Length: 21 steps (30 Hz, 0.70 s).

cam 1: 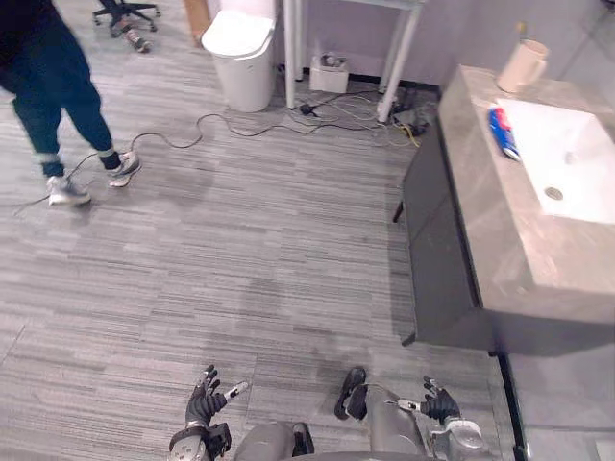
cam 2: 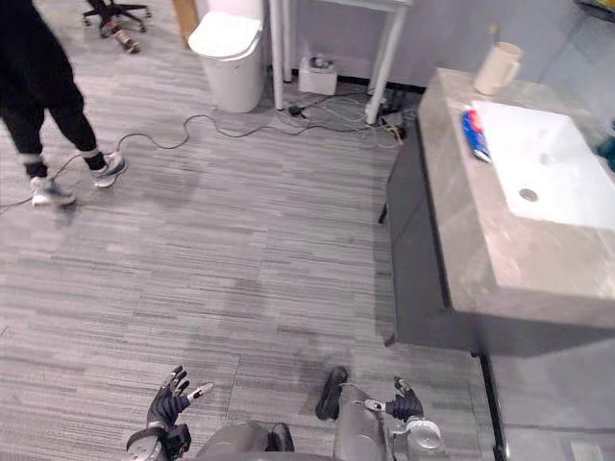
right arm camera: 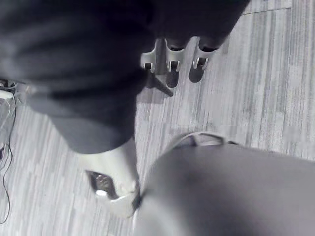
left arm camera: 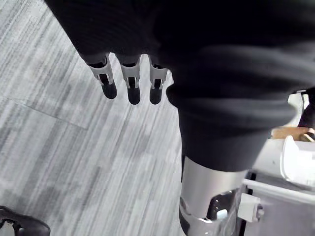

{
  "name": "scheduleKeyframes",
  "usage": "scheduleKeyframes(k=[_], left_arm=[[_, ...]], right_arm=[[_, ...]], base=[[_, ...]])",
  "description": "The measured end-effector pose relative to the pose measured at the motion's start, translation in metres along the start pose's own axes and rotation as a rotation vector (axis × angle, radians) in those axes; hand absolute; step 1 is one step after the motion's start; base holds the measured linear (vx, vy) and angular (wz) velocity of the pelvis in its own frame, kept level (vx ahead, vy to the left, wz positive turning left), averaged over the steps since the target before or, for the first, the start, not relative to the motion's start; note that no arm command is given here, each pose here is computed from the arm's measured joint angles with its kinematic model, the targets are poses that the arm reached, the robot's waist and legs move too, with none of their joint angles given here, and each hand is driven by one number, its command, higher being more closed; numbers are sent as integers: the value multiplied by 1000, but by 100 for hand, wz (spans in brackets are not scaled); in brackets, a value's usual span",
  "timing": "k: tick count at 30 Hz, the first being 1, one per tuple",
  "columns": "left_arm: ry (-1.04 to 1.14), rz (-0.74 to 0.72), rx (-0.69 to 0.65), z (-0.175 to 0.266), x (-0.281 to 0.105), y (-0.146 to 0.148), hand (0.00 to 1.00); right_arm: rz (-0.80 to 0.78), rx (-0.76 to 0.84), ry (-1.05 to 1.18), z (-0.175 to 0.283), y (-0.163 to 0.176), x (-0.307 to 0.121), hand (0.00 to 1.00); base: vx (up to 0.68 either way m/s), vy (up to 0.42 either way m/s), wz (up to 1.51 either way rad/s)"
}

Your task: Organize washtable

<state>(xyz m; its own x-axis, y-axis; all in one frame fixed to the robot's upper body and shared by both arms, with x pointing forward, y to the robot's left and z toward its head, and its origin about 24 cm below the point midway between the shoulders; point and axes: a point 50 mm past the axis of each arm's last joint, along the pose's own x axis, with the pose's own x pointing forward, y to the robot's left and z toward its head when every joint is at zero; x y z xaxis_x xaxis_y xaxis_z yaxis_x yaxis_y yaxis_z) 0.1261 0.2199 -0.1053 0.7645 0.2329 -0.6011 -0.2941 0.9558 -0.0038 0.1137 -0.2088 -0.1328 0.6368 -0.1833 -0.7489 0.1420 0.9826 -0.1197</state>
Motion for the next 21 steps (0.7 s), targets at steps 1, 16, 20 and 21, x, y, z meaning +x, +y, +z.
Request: scheduleKeyframes(k=[1,16,20,21], left_arm=[[-5,-6,-6,2,1,-3,0],[-114,-22,-65,28,7,-14,0],[-102,-31,-45,22,0,-12,0],[-105,-40,-26,23,0,-12,0]], right_arm=[[-12,10,-10,1,-3,-1,0],[-2,165,-48,7,18,-4,0],[27,136,-62,10,22,-5,0],[35,127,-56,8,25,-6,0]], base=[[586,-112,16],[427,198,-68],[276,238,-86],[260,99,-59]])
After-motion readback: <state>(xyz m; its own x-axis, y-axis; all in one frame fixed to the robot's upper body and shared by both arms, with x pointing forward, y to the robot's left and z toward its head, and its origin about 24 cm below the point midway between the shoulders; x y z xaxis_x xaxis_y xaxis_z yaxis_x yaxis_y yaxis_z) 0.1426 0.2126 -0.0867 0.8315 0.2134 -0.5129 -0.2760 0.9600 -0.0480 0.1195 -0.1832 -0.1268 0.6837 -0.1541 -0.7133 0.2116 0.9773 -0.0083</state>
